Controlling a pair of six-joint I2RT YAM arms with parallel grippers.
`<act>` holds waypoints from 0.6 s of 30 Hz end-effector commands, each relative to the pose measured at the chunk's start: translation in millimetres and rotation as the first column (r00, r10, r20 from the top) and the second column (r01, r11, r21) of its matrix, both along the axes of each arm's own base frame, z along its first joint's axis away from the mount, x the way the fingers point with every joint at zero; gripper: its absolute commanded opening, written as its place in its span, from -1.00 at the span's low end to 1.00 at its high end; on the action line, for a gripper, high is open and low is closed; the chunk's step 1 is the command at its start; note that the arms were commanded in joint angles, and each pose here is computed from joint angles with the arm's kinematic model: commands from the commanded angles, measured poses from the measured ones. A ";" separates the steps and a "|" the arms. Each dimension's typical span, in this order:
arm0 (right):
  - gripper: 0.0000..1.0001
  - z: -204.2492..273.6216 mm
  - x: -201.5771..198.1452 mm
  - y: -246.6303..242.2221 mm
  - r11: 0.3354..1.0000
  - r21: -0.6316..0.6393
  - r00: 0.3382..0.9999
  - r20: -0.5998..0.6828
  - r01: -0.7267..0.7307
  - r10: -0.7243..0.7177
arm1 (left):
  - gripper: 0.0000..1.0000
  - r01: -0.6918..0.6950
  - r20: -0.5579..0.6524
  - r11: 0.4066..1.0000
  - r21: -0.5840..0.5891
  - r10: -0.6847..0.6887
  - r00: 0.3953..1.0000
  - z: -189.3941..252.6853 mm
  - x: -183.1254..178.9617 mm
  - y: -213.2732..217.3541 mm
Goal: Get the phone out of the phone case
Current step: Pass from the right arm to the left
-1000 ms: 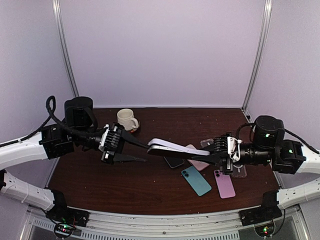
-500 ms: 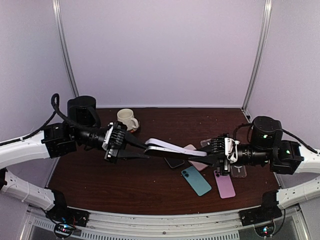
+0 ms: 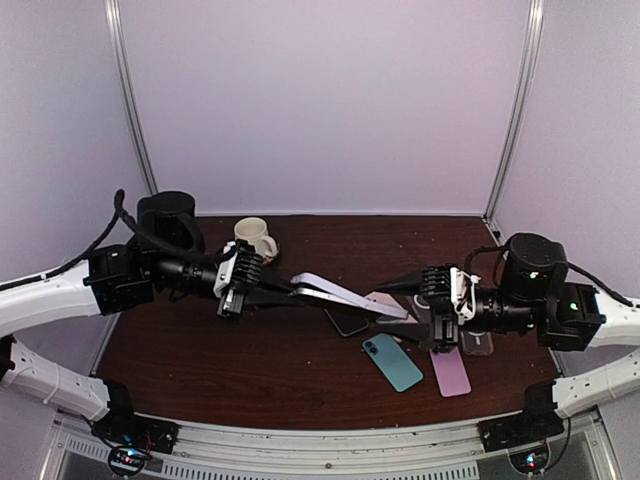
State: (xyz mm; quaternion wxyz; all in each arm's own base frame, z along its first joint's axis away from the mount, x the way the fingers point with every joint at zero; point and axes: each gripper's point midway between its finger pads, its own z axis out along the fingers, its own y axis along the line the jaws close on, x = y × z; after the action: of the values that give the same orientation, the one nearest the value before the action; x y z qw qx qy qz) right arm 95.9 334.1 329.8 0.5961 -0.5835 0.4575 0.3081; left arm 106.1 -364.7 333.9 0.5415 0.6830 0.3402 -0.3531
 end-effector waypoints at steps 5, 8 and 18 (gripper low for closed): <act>0.72 13.1 -16.0 -21.8 1.000 0.028 0.987 -0.159 -0.012 0.017 | -1.00 -0.042 0.216 0.999 0.004 0.040 0.976 -7.0 9.0 4.4; 0.80 9.7 -20.2 -24.5 1.000 -0.015 0.973 -0.228 -0.023 0.019 | -1.00 -0.047 0.286 0.998 0.036 0.035 0.958 -16.2 10.0 9.0; 0.94 -13.4 -32.6 7.3 0.969 -0.192 0.897 -0.438 -0.153 0.055 | -1.00 -0.023 0.569 0.996 0.083 -0.028 0.822 -47.9 5.2 29.7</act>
State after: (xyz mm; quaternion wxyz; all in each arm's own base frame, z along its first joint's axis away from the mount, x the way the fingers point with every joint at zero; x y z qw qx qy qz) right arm 71.7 330.9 332.0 0.4695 -0.5703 0.5444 0.3976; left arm 113.7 -339.2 266.8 0.5345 0.7769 0.2739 -0.1889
